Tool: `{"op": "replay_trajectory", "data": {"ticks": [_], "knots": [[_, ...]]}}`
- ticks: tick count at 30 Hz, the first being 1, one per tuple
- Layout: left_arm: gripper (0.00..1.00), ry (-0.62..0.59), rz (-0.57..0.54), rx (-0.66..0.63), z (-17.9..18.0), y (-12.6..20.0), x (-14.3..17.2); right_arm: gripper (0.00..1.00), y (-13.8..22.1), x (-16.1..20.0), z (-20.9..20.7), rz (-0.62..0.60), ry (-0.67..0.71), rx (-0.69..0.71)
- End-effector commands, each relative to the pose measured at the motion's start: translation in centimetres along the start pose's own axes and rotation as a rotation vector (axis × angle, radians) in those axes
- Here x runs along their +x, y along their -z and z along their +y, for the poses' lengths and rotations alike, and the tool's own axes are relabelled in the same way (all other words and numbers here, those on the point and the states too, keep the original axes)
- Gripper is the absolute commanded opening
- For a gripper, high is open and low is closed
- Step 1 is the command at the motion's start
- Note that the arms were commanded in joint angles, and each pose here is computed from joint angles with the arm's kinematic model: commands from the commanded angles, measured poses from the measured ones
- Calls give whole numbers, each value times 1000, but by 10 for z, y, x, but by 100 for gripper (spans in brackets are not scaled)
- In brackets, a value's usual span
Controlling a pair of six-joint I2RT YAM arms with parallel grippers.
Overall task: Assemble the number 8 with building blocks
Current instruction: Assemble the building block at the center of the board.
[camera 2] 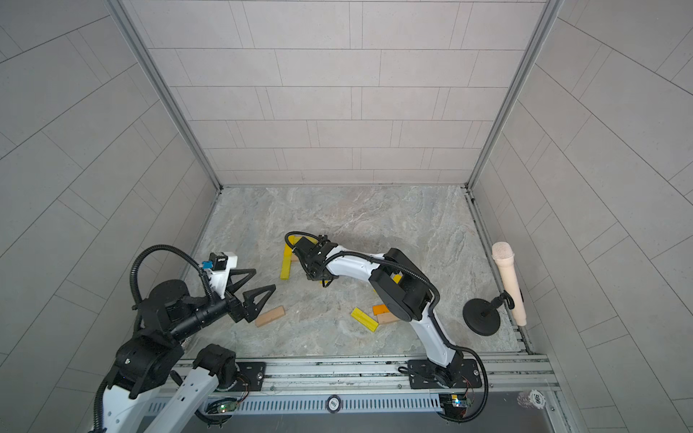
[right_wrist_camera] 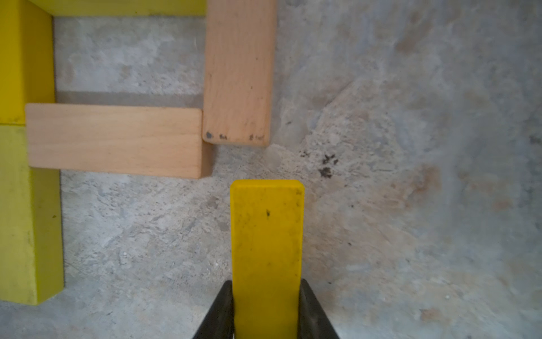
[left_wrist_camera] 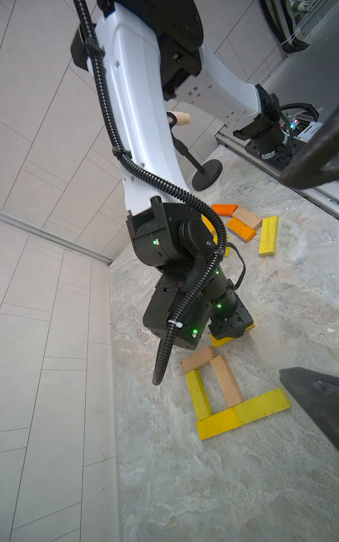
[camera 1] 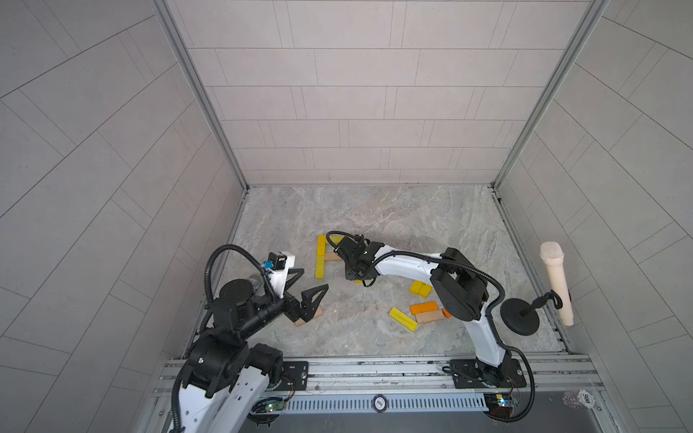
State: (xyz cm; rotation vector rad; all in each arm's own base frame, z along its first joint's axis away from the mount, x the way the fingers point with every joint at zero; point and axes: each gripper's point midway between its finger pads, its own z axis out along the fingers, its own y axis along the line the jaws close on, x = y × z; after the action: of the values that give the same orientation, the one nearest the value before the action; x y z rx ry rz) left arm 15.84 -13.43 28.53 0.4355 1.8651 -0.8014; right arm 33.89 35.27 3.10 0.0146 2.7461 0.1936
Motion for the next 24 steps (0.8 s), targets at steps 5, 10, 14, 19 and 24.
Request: {"op": "replay_trajectory", "data": {"ticks": [5, 10, 14, 19, 24], "knots": [[100, -11, 1, 1, 0, 0, 1, 43, -8, -1, -1, 15, -40, -2], [100, -11, 2, 3, 0, 0, 0, 46, -6, -3, 4, 7, -62, -46], [100, -13, 0, 4, -1, 1, 0, 46, -4, 0, 1, 5, -80, -63], [100, -14, -1, 6, -1, 1, 0, 43, -3, 3, -3, 3, -94, -65], [100, -14, 1, 6, -1, 1, 1, 37, -5, 2, -4, 1, -112, -61]]}}
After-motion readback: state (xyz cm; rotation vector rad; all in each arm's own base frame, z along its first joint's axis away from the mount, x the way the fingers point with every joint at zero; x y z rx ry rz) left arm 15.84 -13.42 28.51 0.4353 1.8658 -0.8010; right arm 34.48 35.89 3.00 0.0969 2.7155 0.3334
